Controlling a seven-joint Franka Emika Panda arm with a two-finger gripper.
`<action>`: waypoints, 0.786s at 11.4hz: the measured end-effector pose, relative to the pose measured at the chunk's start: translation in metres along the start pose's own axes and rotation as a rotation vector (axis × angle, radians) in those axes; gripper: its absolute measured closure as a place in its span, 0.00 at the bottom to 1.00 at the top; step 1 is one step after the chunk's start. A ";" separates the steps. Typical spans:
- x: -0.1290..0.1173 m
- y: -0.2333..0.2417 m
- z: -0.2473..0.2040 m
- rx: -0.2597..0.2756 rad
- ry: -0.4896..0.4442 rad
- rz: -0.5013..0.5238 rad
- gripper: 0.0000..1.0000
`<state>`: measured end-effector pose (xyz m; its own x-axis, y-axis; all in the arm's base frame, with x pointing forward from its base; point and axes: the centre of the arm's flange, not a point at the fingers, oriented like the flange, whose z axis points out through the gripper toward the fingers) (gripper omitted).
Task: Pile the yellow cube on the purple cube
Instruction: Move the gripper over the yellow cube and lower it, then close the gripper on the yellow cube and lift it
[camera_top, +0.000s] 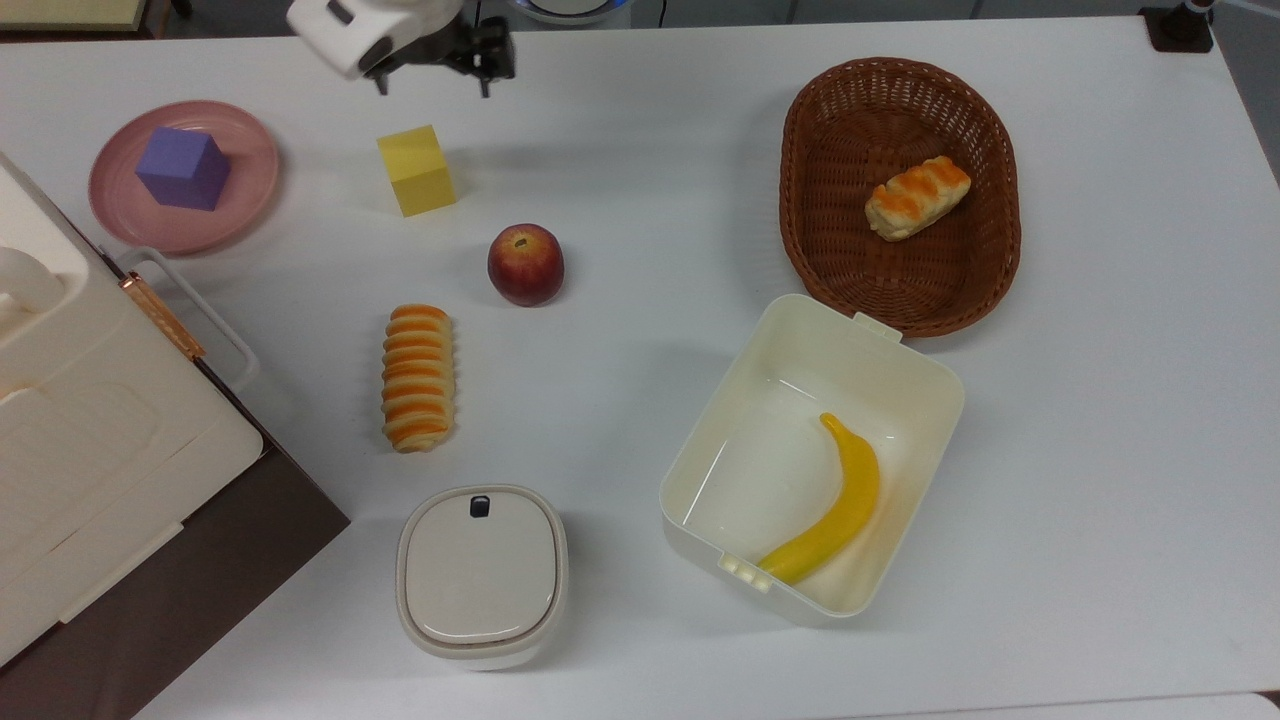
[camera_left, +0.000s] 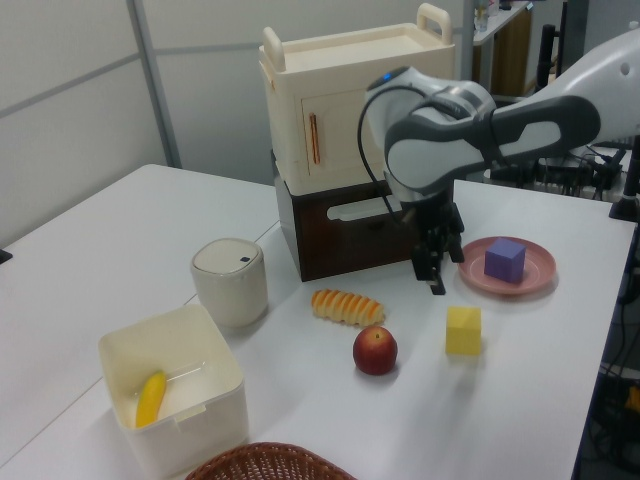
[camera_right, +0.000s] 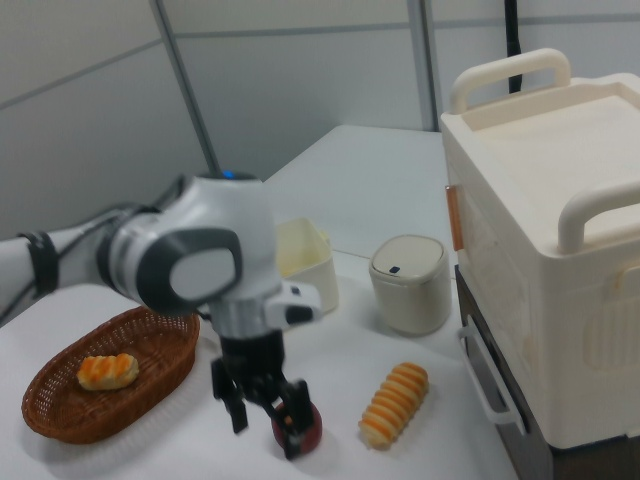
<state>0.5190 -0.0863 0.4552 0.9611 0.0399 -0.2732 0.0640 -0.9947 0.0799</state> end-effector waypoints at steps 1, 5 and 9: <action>0.003 0.013 0.018 0.000 -0.004 -0.026 0.00; 0.014 0.047 0.084 -0.003 -0.092 -0.185 0.00; 0.026 0.055 0.127 0.035 -0.153 -0.264 0.00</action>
<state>0.5139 -0.1521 0.3310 0.8606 0.2857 -0.4217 0.2944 -0.9546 -0.0459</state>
